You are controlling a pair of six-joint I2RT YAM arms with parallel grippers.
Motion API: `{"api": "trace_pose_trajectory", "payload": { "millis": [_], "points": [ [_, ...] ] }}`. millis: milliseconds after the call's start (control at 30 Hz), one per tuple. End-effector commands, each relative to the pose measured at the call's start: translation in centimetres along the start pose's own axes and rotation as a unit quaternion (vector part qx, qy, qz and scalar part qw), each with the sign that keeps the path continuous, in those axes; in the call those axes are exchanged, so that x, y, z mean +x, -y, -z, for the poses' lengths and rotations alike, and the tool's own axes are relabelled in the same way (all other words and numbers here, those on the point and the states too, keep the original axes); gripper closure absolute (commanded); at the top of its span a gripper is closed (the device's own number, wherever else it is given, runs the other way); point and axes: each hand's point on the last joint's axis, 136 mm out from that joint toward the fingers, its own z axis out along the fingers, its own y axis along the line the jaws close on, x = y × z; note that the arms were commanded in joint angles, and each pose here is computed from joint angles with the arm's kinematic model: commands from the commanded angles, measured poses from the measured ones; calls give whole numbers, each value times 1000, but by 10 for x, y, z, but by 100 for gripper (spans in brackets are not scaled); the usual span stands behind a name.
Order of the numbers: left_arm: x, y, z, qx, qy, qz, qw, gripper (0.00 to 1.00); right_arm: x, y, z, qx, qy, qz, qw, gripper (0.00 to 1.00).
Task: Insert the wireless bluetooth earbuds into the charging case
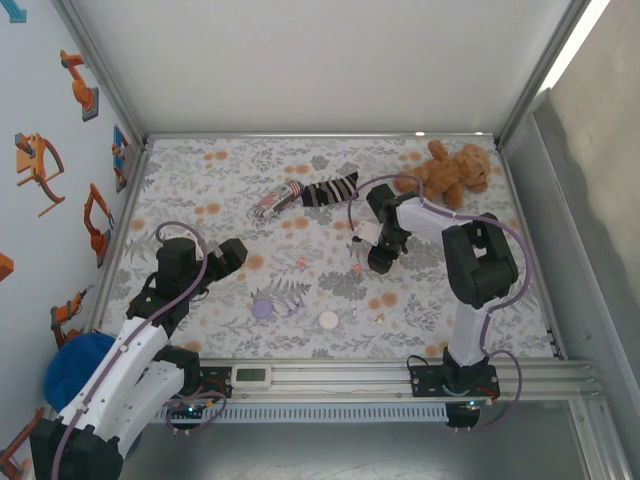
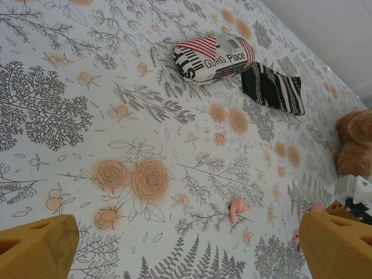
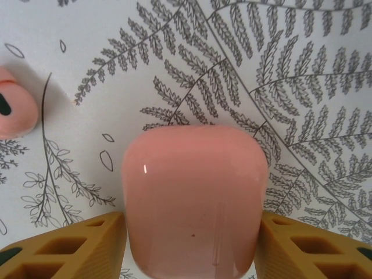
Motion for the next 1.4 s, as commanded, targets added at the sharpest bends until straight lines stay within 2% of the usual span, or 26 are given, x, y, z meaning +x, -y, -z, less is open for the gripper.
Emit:
{"api": "trace_pose_trajectory", "payload": {
  "millis": [0,200,367,400,567,767,1100,1367],
  "points": [
    [-7,8,5,6,7,0,1000,4,-6,3,6,18,11,12,1000,46],
    [-7,8,5,6,7,0,1000,4,-8,3,14,27,26,20,999,55],
    [-7,8,6,6,7,0,1000,4,-8,2,19,31,32,23,999,58],
    [-7,8,6,6,7,0,1000,4,-8,2,21,31,35,24,999,63],
    [-7,13,6,19,3,-2,1000,4,-12,-2,33,38,56,29,997,64],
    [-7,45,6,93,-14,-15,995,1,-27,-12,64,61,119,48,990,65],
    [-2,117,16,216,-73,-56,972,16,-55,-43,141,112,244,105,958,66],
    [9,169,23,294,-107,-92,945,25,-66,-71,197,138,309,147,929,69]
  ]
}}
